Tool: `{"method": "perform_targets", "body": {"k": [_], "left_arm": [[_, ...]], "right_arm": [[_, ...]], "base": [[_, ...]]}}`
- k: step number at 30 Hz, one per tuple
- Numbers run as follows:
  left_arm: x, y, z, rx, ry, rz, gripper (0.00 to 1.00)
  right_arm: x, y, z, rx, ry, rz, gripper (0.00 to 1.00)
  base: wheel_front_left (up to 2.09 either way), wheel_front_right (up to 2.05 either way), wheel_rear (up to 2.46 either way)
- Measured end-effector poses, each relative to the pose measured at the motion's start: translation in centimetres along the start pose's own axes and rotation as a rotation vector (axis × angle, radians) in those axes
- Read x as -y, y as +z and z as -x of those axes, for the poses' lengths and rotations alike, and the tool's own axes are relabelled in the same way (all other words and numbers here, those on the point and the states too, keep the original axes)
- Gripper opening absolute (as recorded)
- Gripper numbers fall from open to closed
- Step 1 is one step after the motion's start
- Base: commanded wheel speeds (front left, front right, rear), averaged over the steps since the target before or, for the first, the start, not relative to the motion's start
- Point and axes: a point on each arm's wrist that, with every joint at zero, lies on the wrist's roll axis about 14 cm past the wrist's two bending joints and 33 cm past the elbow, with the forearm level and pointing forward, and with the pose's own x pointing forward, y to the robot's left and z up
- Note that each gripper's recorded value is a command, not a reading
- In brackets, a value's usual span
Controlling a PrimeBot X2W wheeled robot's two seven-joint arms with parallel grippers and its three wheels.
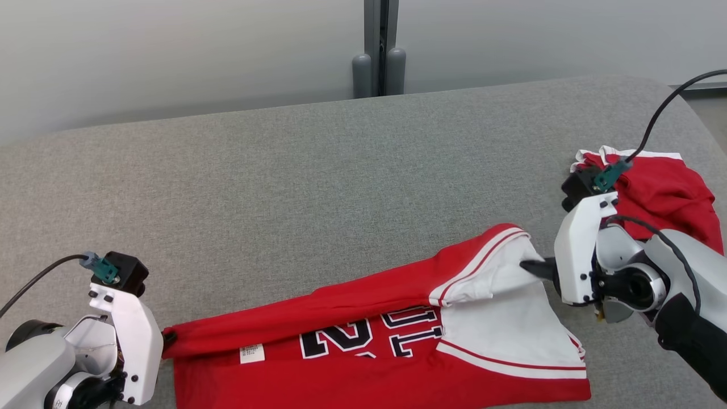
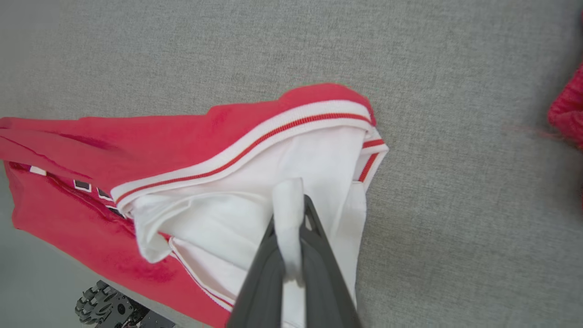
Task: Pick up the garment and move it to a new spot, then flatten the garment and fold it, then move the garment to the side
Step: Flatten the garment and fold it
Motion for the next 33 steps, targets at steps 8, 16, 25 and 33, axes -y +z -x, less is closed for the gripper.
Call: {"method": "perform_targets", "body": {"k": [8,16,25,33], "left_arm": [[0.0,-0.4,-0.1,-0.017,0.001,0.003,0.00],[0.6,-1.3,-0.3,-0.035,-0.014,0.015,0.00],[0.9,-1.4,0.4,-0.005,-0.013,0.023,1.00],[-1.4,4.6,4.8,0.325,0.094,0.042,1.00]], "right_arm": [[-0.1,-2.4,0.0,-0.062,0.018,-0.027,0.00],[-0.6,-4.5,-0.1,-0.099,0.030,-0.035,0.71],[-0.7,-4.4,1.0,-0.047,0.035,-0.060,1.00],[-1.0,1.5,4.6,0.302,0.046,-0.052,1.00]], "base": [[0.00,0.00,0.00],[0.00,0.00,0.00],[0.00,0.00,0.00],[0.00,0.00,0.00]]}}
